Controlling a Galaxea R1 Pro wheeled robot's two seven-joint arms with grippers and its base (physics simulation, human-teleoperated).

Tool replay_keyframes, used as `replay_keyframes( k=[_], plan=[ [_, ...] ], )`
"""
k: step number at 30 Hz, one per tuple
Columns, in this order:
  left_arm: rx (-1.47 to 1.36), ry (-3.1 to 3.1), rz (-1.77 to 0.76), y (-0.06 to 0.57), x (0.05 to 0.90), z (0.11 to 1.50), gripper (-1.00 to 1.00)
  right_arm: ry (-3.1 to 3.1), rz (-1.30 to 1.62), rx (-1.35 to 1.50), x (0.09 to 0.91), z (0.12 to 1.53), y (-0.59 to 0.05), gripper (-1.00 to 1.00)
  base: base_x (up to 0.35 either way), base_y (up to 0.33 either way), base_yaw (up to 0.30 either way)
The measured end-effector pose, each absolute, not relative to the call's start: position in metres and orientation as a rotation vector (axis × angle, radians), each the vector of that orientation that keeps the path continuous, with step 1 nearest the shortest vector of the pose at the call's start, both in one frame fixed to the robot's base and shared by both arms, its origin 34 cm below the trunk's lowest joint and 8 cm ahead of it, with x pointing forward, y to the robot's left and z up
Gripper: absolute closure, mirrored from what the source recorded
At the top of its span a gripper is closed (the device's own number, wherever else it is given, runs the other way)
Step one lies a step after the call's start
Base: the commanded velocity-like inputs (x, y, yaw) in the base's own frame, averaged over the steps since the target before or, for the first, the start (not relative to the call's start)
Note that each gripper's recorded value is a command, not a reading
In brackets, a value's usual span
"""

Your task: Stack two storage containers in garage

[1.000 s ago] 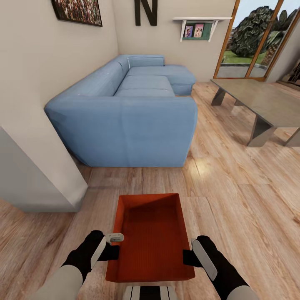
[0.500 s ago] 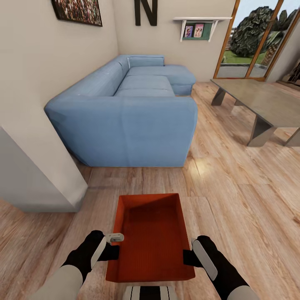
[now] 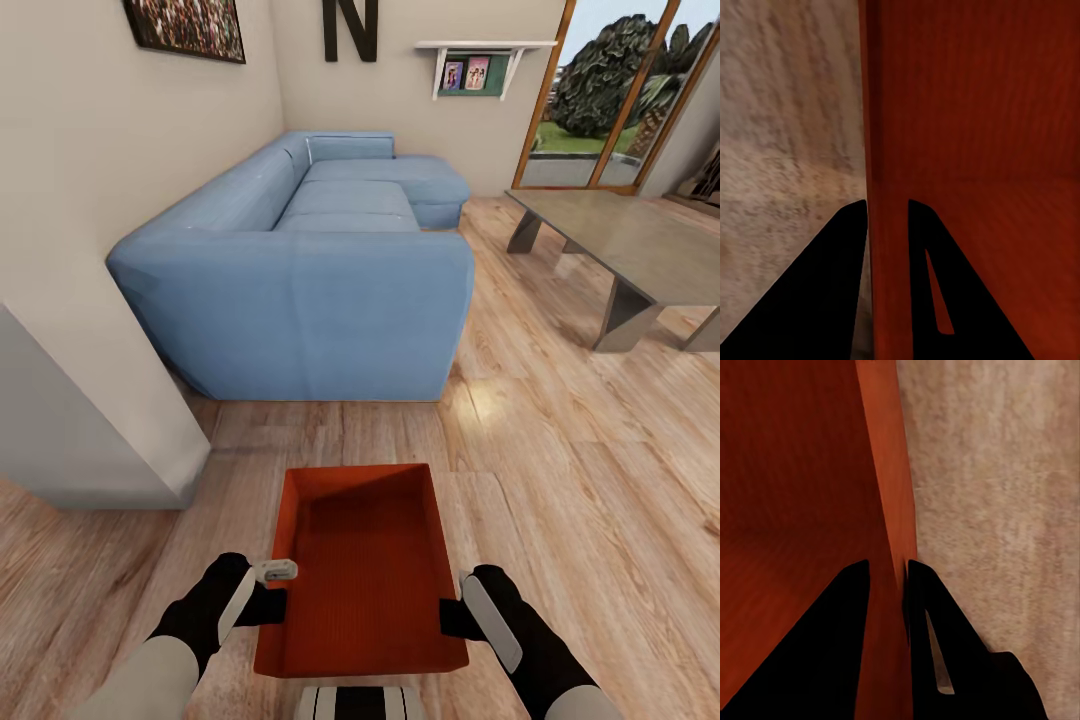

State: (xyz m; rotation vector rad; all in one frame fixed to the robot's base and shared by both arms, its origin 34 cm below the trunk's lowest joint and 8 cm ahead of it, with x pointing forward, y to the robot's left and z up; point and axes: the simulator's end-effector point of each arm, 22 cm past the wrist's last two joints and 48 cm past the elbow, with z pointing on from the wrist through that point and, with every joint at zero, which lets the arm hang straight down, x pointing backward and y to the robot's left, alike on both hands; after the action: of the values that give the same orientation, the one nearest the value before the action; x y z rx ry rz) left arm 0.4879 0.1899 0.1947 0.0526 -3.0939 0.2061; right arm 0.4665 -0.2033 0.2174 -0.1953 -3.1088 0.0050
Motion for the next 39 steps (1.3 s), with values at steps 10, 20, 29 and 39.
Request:
replay_keyframes(
  k=[10, 20, 29, 39],
  plan=[
    [0.052, -3.094, 0.205, 0.1903, 0.4880, 0.1948, 1.00, -3.110, 0.007, -0.192, 0.4667, 0.2175, -0.2029, 1.00, 0.000, 0.000, 0.000],
    [0.053, -3.094, 0.209, 0.1889, 0.4881, 0.1949, 1.00, -3.109, 0.004, -0.198, 0.4668, 0.2178, -0.2043, 1.00, 0.000, 0.000, 0.000],
    [0.053, -3.094, 0.210, 0.1889, 0.4883, 0.1949, 1.00, -3.109, 0.005, -0.199, 0.4669, 0.2180, -0.2043, 1.00, 0.000, 0.000, 0.000],
    [0.053, -3.096, 0.210, 0.1889, 0.4886, 0.1955, 1.00, -3.110, 0.005, -0.200, 0.4673, 0.2186, -0.2043, 1.00, 0.000, 0.000, 0.000]
  ],
)
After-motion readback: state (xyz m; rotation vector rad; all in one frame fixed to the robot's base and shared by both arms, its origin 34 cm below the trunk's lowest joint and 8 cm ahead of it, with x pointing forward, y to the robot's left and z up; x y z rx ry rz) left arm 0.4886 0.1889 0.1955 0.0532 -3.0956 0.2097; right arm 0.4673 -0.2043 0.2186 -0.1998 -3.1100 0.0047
